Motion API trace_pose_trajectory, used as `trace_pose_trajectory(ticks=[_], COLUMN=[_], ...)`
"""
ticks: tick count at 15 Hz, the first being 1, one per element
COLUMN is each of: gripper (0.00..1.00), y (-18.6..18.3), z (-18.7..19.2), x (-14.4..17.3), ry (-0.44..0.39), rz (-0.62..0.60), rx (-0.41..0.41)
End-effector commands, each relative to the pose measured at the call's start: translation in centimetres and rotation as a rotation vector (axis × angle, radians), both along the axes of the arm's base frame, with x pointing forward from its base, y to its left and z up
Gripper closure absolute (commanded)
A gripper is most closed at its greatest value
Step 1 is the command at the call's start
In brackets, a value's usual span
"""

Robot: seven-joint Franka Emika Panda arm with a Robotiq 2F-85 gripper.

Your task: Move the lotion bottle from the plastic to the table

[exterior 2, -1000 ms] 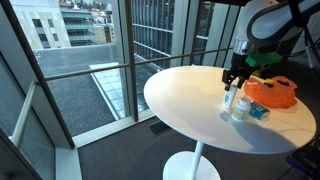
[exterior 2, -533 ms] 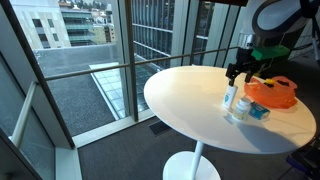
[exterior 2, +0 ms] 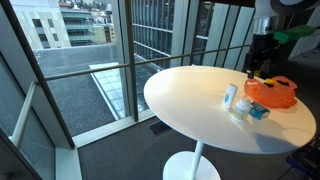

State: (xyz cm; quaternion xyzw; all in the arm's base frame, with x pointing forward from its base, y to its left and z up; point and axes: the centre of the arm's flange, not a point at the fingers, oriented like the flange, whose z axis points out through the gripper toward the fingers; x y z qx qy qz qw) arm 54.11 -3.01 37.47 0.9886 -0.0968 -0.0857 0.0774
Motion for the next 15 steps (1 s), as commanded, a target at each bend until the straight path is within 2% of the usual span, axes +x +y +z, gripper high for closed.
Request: trace_pose_trajectory(ticks=[1, 8, 12, 13, 15], gripper=[0.0, 0.0, 0.0, 0.0, 0.0], y=[-1.4, -3.2, -3.9, -3.3, -3.4], z=[2.9, 5.5, 5.3, 5.1, 5.0], x=[-3.0, -5.6, -5.7, -5.0, -5.1], ry=[-0.014, -0.038, -0.047, -0.035, -0.033], rz=[0.091, 0.233, 0.237, 0.23, 0.227], rx=[0.013, 0.074, 0.088, 0.061, 0.064])
